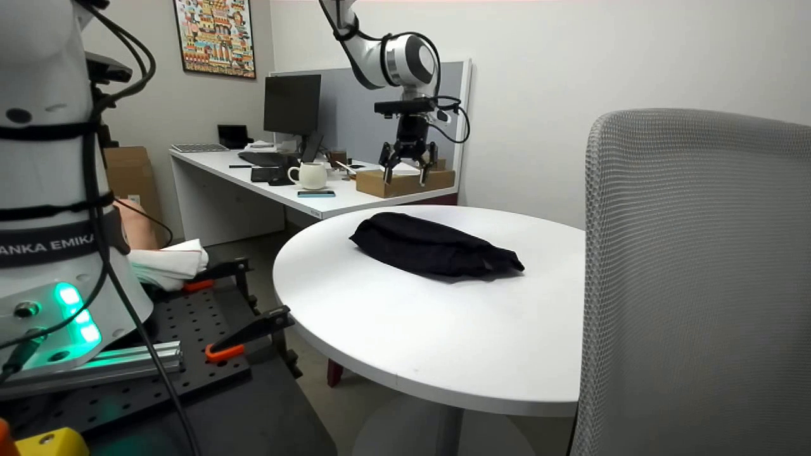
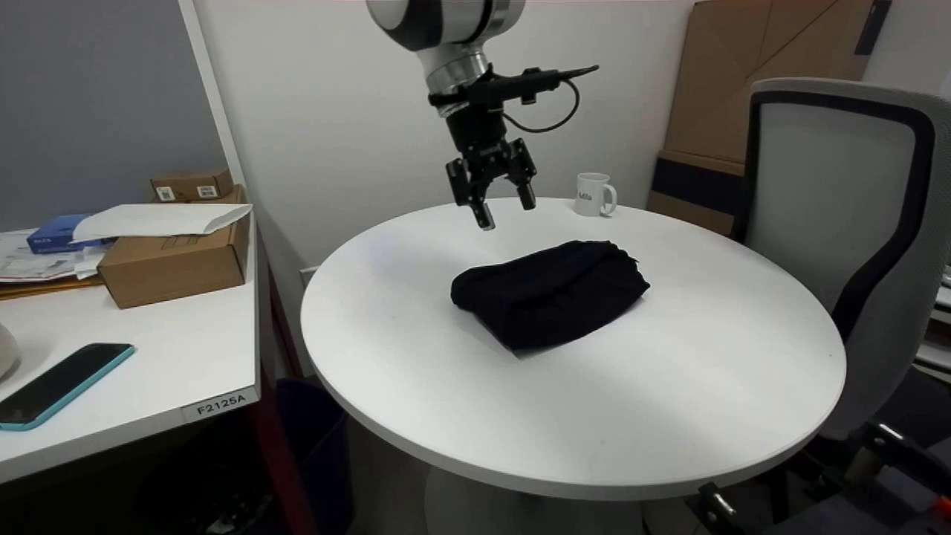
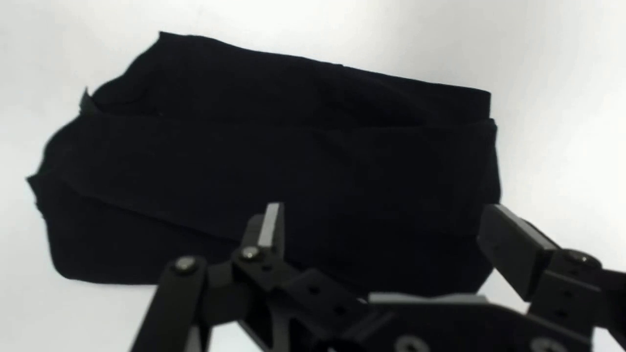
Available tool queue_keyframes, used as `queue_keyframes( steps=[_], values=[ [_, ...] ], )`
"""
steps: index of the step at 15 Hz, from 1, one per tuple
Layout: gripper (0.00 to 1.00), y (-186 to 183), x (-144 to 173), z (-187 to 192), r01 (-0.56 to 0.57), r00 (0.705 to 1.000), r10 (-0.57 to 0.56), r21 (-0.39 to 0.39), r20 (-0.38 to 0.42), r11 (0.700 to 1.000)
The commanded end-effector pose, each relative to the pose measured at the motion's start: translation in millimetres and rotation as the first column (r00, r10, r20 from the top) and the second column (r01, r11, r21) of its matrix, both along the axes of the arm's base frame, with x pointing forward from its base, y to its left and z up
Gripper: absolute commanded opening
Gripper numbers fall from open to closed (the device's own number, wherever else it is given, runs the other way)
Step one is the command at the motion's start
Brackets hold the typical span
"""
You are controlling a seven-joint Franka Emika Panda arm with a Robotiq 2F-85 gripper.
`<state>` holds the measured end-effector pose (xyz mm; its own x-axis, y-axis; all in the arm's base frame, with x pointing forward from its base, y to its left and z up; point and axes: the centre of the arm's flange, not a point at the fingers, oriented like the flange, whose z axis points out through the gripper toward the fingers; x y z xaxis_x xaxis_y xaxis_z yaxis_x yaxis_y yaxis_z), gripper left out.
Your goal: Put the black t-shirt on the table
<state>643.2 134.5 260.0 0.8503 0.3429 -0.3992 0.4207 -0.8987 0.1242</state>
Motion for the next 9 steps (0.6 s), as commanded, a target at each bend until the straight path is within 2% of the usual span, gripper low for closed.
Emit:
queue_keyframes(
  steps=[1,2,3,5,9],
  values=[
    [1.00,-71,-33,41,0.074,0.993,-0.077,0.027,0.090,0.997],
    [1.00,-88,-37,52,0.098,0.988,-0.101,0.033,0.115,0.995],
    [1.00,-63,-3,30,0.079,0.994,-0.079,0.002,0.073,0.997],
    [1.00,-79,-5,41,0.099,0.991,-0.099,0.002,0.086,0.995],
    [1.00,-63,-7,28,0.076,0.995,-0.076,-0.001,0.069,0.997]
  ],
)
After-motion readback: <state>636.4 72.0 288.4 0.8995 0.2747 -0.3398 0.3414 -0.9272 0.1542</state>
